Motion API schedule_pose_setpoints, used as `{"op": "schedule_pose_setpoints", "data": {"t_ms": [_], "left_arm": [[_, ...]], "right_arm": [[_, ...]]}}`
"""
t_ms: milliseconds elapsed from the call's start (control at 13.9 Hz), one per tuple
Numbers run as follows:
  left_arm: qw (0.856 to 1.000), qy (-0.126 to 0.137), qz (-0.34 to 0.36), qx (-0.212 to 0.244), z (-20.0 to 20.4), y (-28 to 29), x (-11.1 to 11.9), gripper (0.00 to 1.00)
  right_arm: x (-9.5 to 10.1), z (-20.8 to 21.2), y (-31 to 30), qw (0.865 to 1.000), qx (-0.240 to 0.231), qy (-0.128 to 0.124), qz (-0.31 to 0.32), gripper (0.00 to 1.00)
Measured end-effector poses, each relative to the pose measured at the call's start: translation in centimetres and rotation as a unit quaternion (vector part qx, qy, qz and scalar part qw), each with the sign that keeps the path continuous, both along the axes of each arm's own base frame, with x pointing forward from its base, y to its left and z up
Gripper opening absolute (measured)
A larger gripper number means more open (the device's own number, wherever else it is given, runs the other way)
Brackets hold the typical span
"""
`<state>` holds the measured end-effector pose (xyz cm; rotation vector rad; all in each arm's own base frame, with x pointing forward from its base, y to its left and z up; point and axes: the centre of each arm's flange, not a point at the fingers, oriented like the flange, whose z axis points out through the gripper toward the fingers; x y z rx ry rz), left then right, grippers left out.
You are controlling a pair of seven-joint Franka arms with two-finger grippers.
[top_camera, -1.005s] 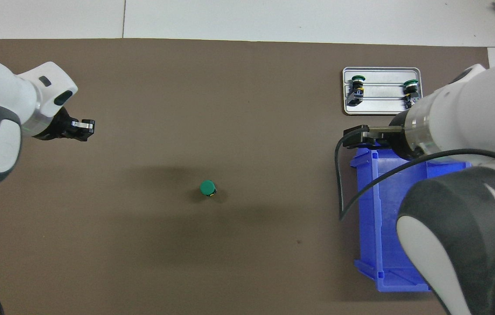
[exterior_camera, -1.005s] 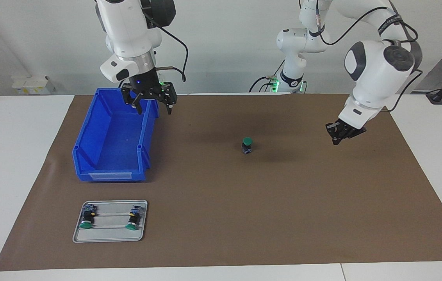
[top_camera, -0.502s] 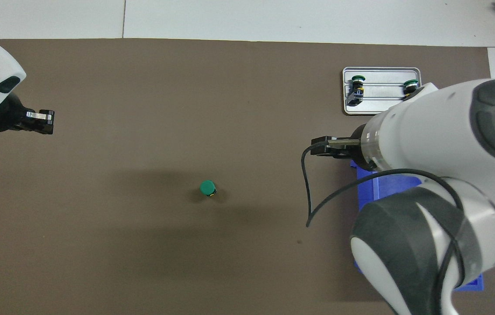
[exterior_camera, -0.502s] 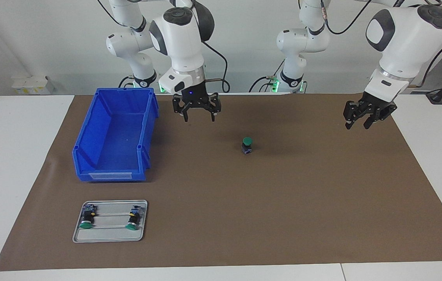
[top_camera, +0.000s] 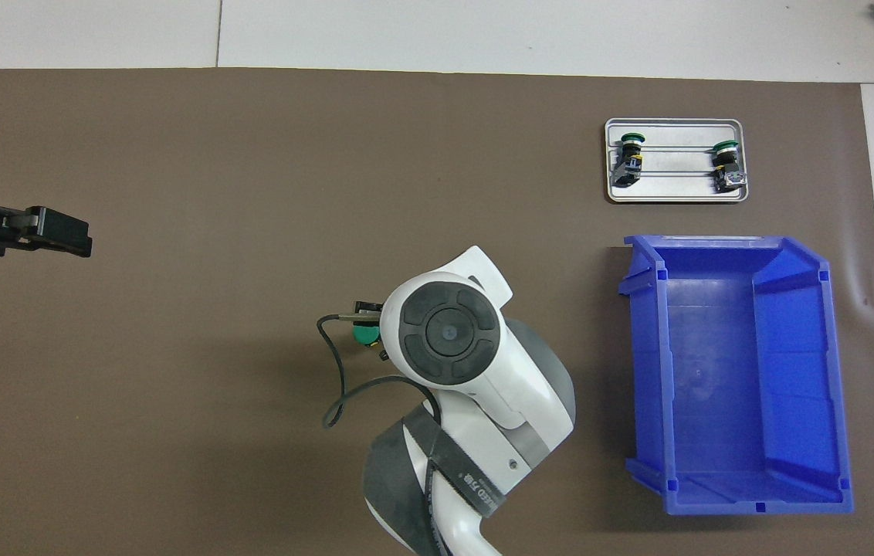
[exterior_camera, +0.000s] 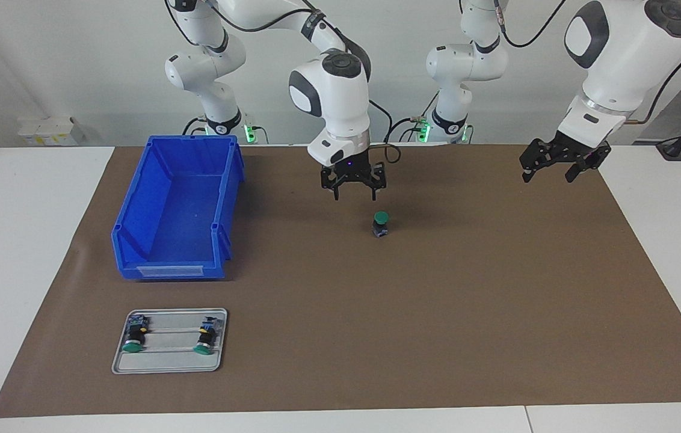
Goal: Place and press button with both arms
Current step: 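Lower the right gripper onto the green button and grasp it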
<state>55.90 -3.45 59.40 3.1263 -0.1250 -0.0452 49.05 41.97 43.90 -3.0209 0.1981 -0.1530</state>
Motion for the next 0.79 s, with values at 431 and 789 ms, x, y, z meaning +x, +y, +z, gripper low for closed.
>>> {"op": "schedule_pose_setpoints", "data": {"t_ms": [431,789], "left_arm": [[1.0,0.013,0.009,0.001,-0.4,1.1,-0.7,1.0],[1.0,0.012,0.016,0.001,-0.4,1.9,-0.7,1.0]], "right_arm": [[-0.3,-6.3,6.9,0.999,-0.039,-0.007,0.033,0.87],[-0.6,-8.2,8.6,0.997,-0.053,-0.011,0.048,0.85]]}}
